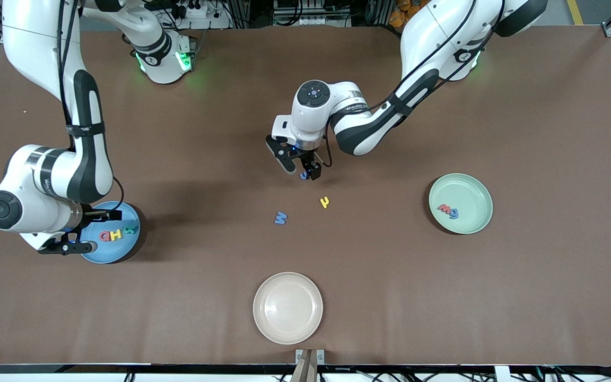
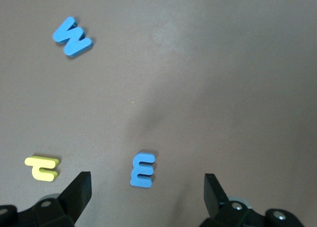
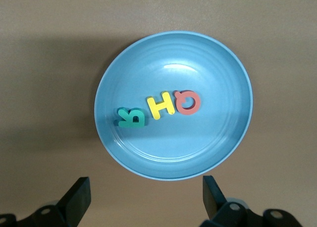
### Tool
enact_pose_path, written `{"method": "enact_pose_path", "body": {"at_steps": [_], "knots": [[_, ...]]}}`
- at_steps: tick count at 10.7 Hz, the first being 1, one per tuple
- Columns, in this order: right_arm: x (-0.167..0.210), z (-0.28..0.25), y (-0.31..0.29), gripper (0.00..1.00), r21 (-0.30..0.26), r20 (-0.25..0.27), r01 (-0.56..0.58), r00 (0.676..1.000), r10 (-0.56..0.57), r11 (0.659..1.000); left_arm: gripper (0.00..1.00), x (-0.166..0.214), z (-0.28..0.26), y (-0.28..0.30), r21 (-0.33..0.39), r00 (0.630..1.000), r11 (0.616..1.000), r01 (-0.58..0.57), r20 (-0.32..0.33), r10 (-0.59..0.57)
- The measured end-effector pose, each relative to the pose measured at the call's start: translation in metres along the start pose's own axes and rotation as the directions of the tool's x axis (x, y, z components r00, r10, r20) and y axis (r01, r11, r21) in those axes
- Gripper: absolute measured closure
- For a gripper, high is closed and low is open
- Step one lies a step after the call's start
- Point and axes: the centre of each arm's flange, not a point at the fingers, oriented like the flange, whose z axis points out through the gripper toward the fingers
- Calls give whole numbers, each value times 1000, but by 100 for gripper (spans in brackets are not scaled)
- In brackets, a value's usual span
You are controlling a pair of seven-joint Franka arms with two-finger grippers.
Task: Sort uppercase to blue plate, lowercase to green plate
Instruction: 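Lower the left gripper and close it on the blue E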
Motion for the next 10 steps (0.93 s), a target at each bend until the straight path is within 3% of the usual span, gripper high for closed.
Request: {"method": "enact_pose_path", "body": {"at_steps": [10], "knots": [[0, 0, 3, 0, 1, 3, -4, 1000, 4, 1000, 0, -16, 35, 7, 33, 991, 990, -134, 16, 134]]}}
